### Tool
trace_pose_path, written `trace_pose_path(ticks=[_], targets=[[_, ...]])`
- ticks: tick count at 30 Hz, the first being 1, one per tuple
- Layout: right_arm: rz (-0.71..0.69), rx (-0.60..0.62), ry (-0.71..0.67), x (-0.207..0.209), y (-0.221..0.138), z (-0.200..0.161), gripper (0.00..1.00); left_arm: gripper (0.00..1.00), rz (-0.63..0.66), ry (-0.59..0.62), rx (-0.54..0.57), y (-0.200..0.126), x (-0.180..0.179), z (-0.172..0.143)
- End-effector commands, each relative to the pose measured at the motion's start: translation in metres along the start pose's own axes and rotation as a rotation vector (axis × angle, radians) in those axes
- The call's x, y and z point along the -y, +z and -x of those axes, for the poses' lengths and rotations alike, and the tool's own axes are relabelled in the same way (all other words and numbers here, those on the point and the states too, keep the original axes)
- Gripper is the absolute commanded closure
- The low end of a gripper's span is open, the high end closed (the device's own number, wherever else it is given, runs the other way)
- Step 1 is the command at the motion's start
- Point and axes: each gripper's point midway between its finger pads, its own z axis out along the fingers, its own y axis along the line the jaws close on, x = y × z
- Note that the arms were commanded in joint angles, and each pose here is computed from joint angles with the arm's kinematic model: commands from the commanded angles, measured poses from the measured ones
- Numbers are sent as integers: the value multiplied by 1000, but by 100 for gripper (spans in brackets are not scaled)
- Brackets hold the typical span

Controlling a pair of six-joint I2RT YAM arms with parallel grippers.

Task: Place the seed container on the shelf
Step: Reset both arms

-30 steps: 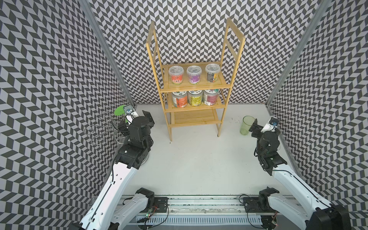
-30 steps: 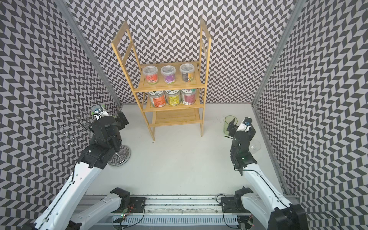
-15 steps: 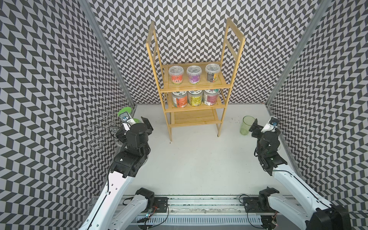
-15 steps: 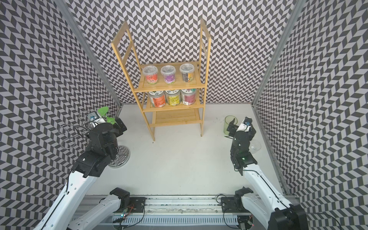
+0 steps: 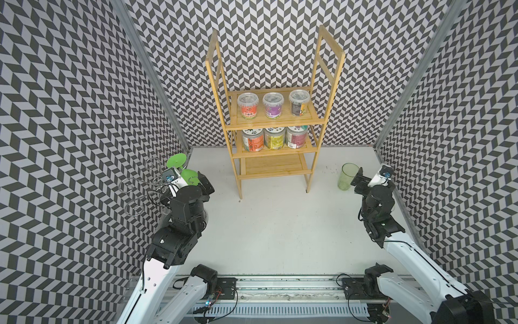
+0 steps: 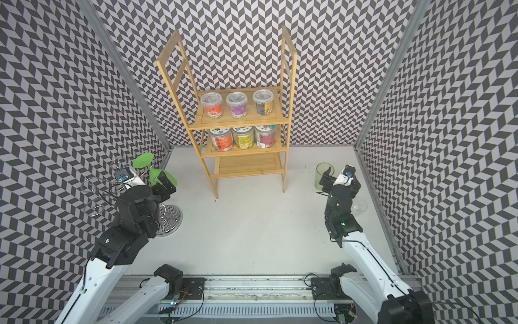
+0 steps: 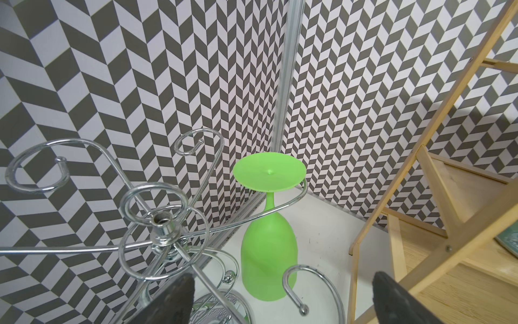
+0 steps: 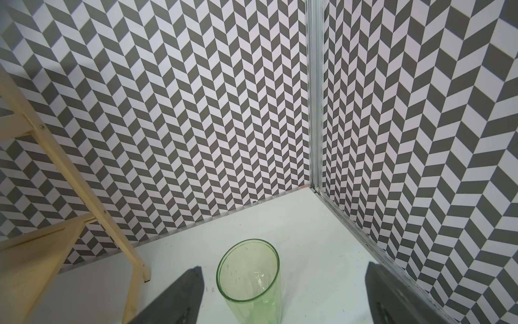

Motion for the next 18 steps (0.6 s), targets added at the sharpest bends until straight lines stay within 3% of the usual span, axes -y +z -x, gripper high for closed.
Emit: trace_pose_path(ticks=[1, 13, 18], targets=[[14, 54, 36, -1, -3, 24, 6, 0, 30, 101, -198, 1, -13, -60], [47, 37, 31, -6, -5, 24, 6, 1, 42, 206, -220, 18, -1, -69], [48, 43, 23, -5, -8, 28, 6, 0, 23, 194, -169, 16, 5, -48]])
